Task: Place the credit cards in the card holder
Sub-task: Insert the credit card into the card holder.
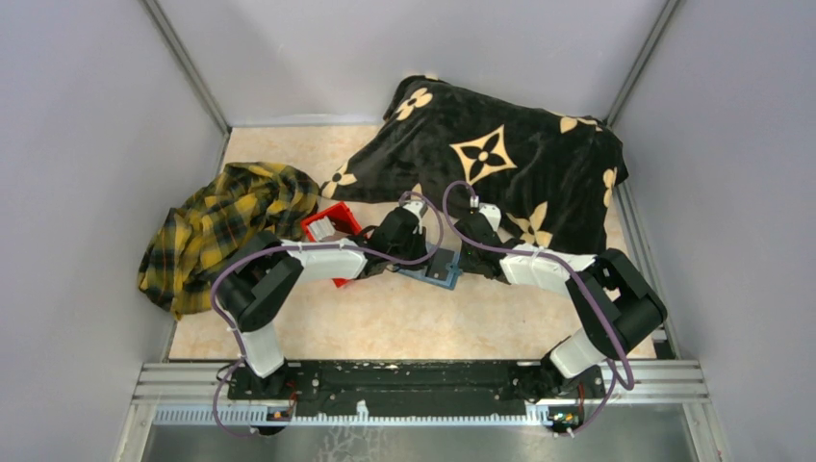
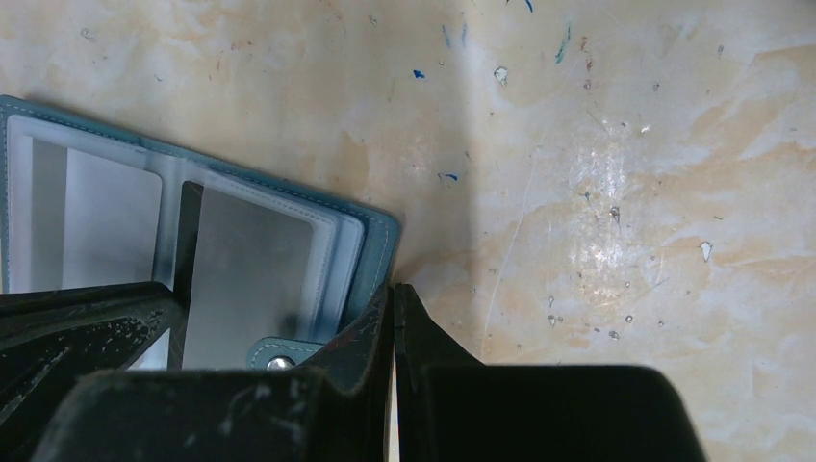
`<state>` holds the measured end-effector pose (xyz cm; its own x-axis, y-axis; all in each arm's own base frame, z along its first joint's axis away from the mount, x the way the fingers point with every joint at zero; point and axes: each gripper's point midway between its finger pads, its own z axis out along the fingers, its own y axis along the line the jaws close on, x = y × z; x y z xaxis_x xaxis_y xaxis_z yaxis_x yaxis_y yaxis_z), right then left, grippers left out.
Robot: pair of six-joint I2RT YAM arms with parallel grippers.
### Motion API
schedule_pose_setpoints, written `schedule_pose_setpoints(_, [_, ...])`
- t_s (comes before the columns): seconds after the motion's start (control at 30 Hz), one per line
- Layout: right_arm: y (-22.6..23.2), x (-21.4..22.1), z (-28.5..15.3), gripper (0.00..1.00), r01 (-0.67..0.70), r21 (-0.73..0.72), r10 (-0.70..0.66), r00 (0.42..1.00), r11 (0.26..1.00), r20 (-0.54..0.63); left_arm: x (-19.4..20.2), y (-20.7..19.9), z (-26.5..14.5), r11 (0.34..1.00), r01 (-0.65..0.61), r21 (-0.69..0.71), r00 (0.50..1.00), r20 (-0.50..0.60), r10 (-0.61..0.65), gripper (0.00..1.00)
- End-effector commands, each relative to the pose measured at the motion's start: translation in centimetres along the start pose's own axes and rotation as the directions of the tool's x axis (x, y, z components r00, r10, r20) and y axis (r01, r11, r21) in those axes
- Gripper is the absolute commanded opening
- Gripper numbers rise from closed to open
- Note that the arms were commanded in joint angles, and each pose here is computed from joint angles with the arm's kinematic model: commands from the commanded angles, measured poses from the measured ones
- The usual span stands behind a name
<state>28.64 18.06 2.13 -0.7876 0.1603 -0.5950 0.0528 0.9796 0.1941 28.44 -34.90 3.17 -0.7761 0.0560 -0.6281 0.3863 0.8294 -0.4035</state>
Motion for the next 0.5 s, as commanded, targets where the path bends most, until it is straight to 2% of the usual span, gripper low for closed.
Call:
schedule_pose_setpoints(0.0, [0.4,-0.1,-0.1,0.0,-0.019,-0.03,0.019,1.0,0.999,0.0,-1.4,-2.5,0.0,0.997,0.002,0.076,1.0,0.027,-0.004,0.0])
schedule_pose_setpoints(0.33, [0.6,-0.5,-0.2,0.0,-0.014,-0.029,0.014,1.0,0.999,0.004,-2.1,-3.3,-0.1,0.996,0.0,0.092,0.999,0.041,-0.004,0.0])
schedule_pose_setpoints(0.47, [0.5,-1.0,-0.4,0.0,-0.001,-0.018,0.001,1.0,1.0,0.017,-3.5,-2.7,-1.0,0.999,0.003,0.038,0.996,0.09,-0.006,0.06])
